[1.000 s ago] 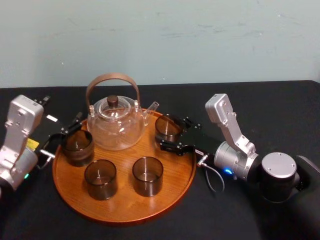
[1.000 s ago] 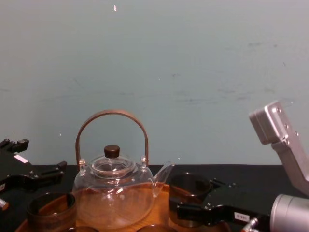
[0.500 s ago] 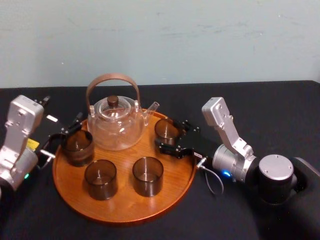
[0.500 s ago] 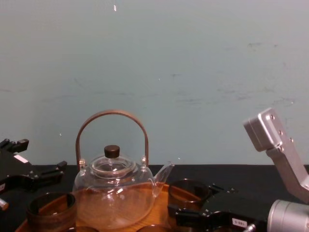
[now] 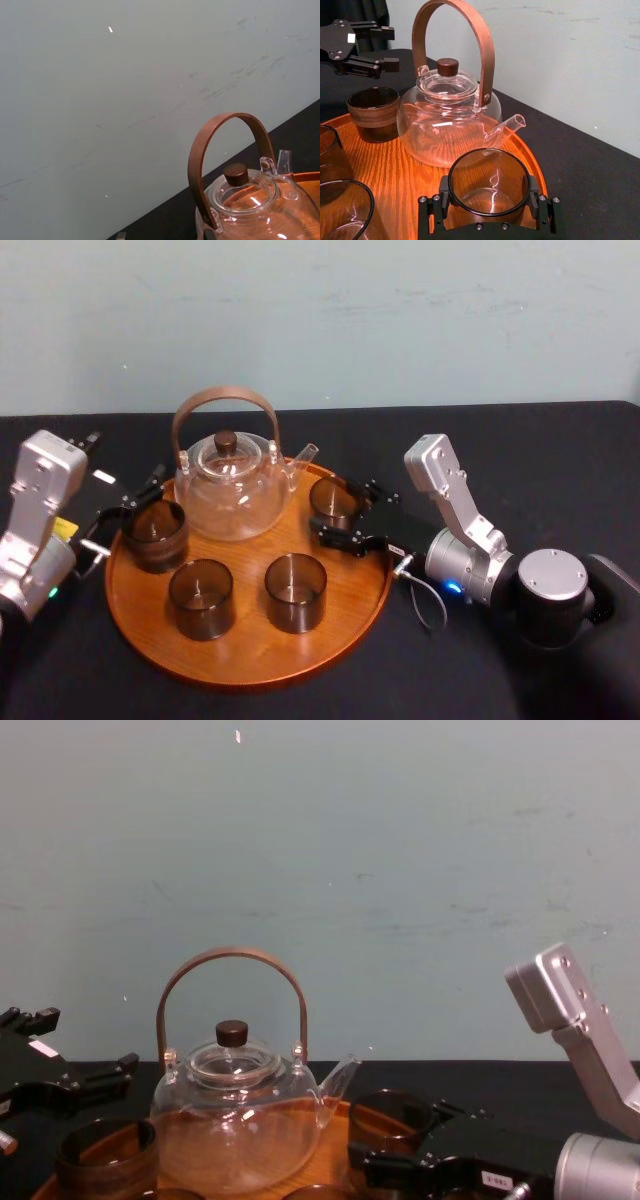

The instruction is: Pick up the glass from the table and place it on the tray.

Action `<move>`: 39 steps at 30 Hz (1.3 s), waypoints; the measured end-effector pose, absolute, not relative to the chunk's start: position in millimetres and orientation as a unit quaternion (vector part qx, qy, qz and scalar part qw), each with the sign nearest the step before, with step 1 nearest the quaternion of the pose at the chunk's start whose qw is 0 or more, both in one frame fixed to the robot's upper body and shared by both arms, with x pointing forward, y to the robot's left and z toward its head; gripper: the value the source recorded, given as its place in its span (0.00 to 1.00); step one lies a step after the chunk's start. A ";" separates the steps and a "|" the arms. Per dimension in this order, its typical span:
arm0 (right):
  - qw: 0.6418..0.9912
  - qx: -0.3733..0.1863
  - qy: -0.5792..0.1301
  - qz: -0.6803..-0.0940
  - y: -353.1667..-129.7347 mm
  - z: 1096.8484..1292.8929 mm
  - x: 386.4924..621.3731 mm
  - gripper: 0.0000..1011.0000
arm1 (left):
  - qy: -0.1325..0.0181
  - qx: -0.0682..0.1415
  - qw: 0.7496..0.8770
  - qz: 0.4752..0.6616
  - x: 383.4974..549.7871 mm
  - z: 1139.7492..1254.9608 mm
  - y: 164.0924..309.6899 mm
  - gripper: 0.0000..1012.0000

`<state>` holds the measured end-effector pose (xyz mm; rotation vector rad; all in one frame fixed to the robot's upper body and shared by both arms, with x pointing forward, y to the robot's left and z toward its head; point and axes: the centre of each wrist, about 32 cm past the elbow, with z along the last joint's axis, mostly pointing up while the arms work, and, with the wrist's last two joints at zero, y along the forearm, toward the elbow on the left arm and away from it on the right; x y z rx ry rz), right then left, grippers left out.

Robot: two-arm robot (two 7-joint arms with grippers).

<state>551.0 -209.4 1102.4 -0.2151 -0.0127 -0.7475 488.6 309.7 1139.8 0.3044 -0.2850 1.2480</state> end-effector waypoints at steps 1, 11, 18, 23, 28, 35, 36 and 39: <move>0.925 -0.105 -0.006 -0.364 -209.4 1102.4 551.0 0.89 | -0.132 0.141 0.791 0.580 488.6 1139.8 309.7 0.99; 0.925 -0.104 -0.006 -0.364 -209.6 1102.7 551.1 0.89 | -0.132 0.141 0.791 0.580 488.6 1139.8 309.7 0.99; 0.925 -0.104 -0.006 -0.364 -209.6 1102.7 551.1 0.89 | -0.132 0.141 0.791 0.580 488.6 1139.8 309.7 0.99; 0.925 -0.104 -0.006 -0.364 -209.6 1102.6 551.1 0.89 | -0.132 0.141 0.791 0.580 488.6 1139.8 309.7 0.99; 0.925 -0.104 -0.006 -0.364 -209.6 1102.6 551.1 0.89 | -0.133 0.141 0.791 0.580 488.6 1139.8 309.6 0.99; 0.925 -0.104 -0.006 -0.364 -209.6 1102.7 551.1 0.92 | -0.132 0.141 0.791 0.580 488.6 1139.8 309.7 0.99; 0.925 -0.104 -0.006 -0.364 -209.6 1102.7 551.1 0.92 | -0.132 0.141 0.791 0.580 488.6 1139.8 309.7 0.99; 0.925 -0.104 -0.006 -0.364 -209.6 1102.6 551.1 0.99 | -0.132 0.141 0.791 0.580 488.6 1139.8 309.6 0.99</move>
